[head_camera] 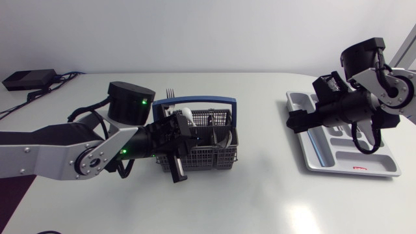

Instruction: Sort the cutlery from the basket into the organizer compartments.

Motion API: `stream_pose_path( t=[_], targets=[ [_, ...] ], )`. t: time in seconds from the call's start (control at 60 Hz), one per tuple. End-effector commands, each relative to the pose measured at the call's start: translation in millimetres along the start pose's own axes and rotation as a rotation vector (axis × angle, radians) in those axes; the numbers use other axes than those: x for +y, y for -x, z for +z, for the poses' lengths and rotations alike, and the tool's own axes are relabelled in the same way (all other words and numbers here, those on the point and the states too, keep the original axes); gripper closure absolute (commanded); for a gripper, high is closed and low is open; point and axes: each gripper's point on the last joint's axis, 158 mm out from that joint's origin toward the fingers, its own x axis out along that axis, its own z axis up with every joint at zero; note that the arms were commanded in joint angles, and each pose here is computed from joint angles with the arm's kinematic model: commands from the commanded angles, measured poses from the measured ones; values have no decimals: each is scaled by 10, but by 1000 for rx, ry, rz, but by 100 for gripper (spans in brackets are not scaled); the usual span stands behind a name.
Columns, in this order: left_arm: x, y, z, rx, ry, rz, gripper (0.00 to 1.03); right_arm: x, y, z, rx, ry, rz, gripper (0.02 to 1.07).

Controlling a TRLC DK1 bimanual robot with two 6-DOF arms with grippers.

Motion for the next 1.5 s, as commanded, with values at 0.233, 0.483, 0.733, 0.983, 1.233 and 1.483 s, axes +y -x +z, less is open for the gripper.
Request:
stream_pose_path(
  t=[0.233,0.483,0.733,0.983,1.233,1.483],
  targets=[
    [165,196,284,-49,24,-3,100,447,216,7,-40,101,68,12],
    [298,492,537,-77,15,26,100,824,356,16,-82,202,141,12],
    [542,932,912,-136,27,91,100,1281,661,56,-166,354,230,12],
    [638,1387,1261,-253,161,67,100,1803,997,47,-252,498,375,12],
    [533,1480,1369,-326,370,-112,100,2125,1201,81,-305,579,491,13],
    [378,1366,1476,-338,470,-260,100,2315,1237,48,-325,619,559,23]
  ],
)
